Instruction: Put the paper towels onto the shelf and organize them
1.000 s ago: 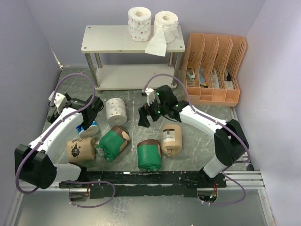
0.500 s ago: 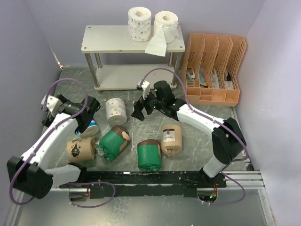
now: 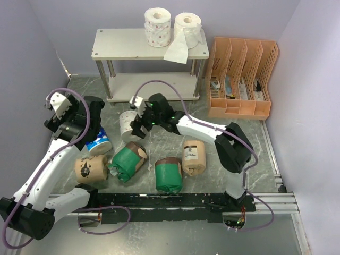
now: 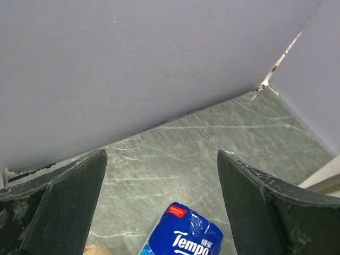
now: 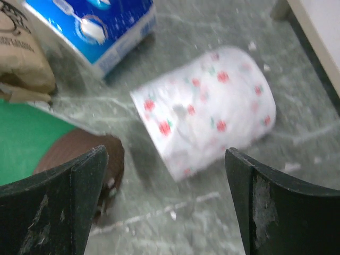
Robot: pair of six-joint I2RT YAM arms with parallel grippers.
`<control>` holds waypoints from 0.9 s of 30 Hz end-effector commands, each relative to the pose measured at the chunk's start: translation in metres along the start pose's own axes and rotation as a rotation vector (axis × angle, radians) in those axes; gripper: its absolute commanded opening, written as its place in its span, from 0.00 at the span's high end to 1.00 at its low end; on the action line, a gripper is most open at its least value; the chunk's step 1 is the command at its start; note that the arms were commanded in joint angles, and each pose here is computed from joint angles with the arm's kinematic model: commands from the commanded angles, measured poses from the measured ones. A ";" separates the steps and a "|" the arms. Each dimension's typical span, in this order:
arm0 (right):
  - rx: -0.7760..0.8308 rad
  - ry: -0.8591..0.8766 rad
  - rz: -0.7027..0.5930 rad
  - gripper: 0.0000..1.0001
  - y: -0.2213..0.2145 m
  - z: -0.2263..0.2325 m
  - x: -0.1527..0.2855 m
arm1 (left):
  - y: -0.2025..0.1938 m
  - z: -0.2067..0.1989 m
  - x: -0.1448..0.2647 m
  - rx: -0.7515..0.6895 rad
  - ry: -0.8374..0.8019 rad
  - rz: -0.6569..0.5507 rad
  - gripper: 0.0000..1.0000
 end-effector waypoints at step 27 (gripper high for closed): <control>0.221 -0.012 0.183 0.92 -0.020 0.021 -0.063 | 0.007 -0.002 0.002 -0.019 -0.133 -0.021 0.04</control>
Point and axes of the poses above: each gripper's point midway between its finger pads, its own x axis back along the fingers, its own z axis along the line the jaws close on, y = z × x, the point moved 9 cm from there along x, back along the fingers, and after that the axes turned 4 degrees about x, right-handed, at the moved point
